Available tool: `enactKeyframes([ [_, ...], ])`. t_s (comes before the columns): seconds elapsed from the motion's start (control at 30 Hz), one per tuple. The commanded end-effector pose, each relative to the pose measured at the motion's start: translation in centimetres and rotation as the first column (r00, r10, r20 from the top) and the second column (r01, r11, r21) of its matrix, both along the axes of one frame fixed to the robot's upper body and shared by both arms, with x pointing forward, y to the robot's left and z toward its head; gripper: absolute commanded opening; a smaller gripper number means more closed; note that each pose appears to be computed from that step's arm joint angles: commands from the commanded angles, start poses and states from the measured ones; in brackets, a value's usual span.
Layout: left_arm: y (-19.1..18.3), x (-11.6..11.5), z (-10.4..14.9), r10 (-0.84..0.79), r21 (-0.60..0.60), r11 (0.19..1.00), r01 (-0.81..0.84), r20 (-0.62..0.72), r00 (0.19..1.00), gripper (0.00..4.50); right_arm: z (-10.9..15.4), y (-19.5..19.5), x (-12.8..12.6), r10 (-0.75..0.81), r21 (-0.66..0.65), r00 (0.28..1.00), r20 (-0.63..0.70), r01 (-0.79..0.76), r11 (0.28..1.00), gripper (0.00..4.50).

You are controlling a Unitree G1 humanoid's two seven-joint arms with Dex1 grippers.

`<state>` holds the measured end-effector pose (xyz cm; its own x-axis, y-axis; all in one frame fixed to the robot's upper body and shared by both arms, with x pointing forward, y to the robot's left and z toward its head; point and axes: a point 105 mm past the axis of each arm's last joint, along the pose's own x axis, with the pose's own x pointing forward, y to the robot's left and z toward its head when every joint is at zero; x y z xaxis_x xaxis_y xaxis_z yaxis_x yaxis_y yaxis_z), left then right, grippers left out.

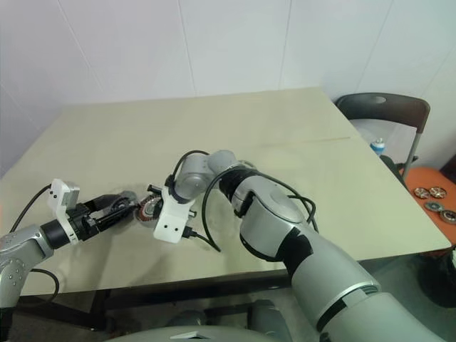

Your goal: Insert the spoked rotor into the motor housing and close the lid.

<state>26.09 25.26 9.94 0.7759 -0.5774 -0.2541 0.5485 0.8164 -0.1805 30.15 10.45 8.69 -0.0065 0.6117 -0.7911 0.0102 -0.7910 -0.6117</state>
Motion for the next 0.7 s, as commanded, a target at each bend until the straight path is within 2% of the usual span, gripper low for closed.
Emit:
enactKeyframes([
  [0.03, -0.2, 0.5, 0.8, -0.008, 0.009, 1.0, 0.007, 0.04, 0.999, 4.03, 1.1, 0.2, 0.3, 0.021, 0.01, 0.999, 0.04, -0.022, 1.0, 0.96],
  [0.4, -0.1, 0.5, 0.9, -0.004, 0.006, 1.0, 0.003, 0.042, 0.999, 4.03, -0.7, -2.6, 0.9, -0.028, -0.121, 1.0, -0.007, 0.027, 0.992, 0.96],
  [0.7, -0.3, 0.6, 0.9, -0.006, 0.004, 1.0, 0.006, 0.043, 0.999, 4.03, 0.7, -0.6, 1.0, -0.029, -0.043, 0.999, 0.035, 0.031, 0.999, 0.96],
])
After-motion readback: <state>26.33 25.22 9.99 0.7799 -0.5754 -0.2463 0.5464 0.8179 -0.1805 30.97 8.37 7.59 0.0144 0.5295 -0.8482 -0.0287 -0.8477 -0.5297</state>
